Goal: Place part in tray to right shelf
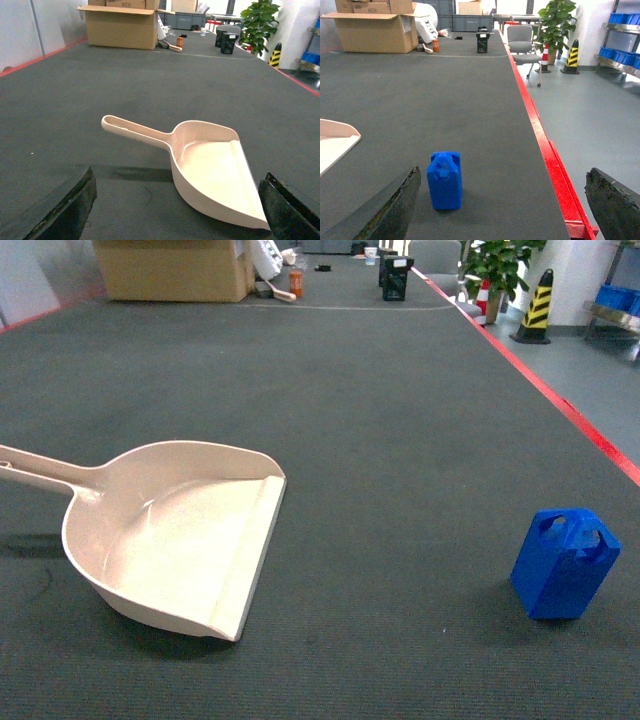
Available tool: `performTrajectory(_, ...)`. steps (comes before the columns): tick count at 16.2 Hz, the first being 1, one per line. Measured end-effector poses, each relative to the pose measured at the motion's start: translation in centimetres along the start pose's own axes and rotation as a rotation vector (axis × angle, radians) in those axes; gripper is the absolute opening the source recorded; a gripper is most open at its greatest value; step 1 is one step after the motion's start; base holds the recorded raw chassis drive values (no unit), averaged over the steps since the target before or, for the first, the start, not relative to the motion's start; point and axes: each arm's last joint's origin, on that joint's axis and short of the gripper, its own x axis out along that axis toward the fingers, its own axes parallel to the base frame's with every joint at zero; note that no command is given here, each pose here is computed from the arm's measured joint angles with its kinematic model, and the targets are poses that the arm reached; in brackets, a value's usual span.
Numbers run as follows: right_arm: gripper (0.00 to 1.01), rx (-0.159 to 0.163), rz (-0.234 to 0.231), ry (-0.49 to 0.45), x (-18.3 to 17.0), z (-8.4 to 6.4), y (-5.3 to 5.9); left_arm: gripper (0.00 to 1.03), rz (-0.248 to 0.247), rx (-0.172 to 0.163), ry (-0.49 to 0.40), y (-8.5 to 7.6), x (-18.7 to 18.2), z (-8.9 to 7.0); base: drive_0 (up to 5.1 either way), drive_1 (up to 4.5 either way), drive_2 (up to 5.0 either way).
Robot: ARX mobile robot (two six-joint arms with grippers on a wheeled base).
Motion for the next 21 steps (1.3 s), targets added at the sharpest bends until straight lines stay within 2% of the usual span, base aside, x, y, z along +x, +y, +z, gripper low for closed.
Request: performTrajectory(21, 0.98, 0.0, 0.0, 0.0, 0.0, 0.0, 0.0, 0.98, 0.0, 0.0, 0.0, 0.0, 0.0, 0.0, 0.0, 0.0, 0.0)
